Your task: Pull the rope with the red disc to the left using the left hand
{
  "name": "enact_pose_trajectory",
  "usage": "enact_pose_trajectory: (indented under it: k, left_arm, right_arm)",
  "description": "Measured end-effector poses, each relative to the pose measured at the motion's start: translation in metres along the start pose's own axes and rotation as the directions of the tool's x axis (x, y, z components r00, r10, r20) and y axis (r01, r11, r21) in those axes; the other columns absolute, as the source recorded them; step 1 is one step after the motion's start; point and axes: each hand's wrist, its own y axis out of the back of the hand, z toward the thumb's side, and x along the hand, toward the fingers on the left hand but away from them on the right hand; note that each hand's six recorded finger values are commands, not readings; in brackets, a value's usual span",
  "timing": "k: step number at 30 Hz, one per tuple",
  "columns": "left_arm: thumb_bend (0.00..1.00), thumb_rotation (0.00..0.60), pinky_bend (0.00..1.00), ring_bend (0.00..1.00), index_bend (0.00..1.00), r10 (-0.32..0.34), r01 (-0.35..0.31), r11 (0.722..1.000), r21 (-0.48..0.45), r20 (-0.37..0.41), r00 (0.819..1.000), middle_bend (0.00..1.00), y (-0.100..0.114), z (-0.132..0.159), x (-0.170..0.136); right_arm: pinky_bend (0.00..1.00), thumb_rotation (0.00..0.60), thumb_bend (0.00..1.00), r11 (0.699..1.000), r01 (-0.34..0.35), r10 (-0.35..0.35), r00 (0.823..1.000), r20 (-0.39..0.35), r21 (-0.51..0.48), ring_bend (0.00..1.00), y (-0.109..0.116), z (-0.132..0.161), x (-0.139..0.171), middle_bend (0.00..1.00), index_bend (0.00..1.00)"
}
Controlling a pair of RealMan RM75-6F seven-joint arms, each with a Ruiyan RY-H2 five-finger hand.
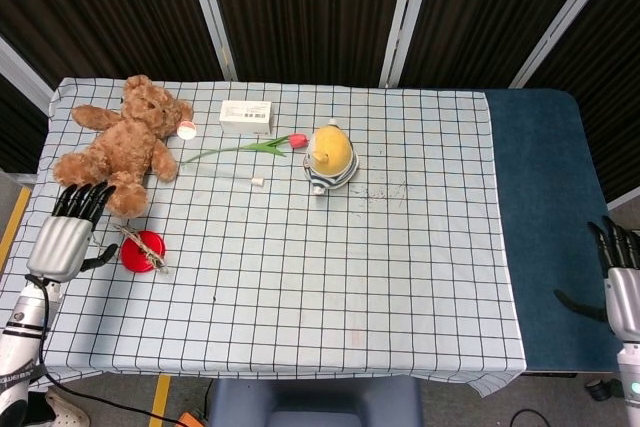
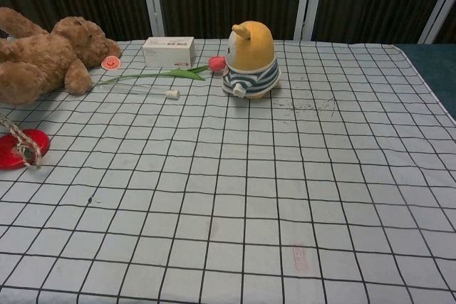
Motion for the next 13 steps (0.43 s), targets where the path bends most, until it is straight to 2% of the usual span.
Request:
enact_pose_trajectory:
  k: [5,8,13]
  left_arm:
    - [0.41,0.6,0.0,0.0,0.0,0.02,-0.02,1.0,-0.006,-0.012,1.0,0.0,0.004,-0.002,-0.013]
    - [0.41,0.6,0.0,0.0,0.0,0.051,-0.051,0.999,0.006,-0.017,0.999,0.0,0.004,-0.003,-0.031]
    - [0.41,0.6,0.0,0.0,0.0,0.051,-0.051,0.999,-0.007,-0.071,0.996,0.0,-0.016,-0.004,-0.074]
  right_arm:
    - [0.0,0.6,0.03,1.0,0.003,-0.003,1.0,0.0,-0.01,0.0,0.001,0.0,0.004,0.0,0.0]
    - [0.0,0.6,0.03,1.0,0.004,-0.004,1.0,0.0,-0.013,0.0,-0.001,0.001,0.005,0.0,0.0]
    - [0.0,0.6,0.03,1.0,-0.014,0.014,1.0,-0.004,-0.012,0.0,-0.011,0.002,0.012,0.0,0.0]
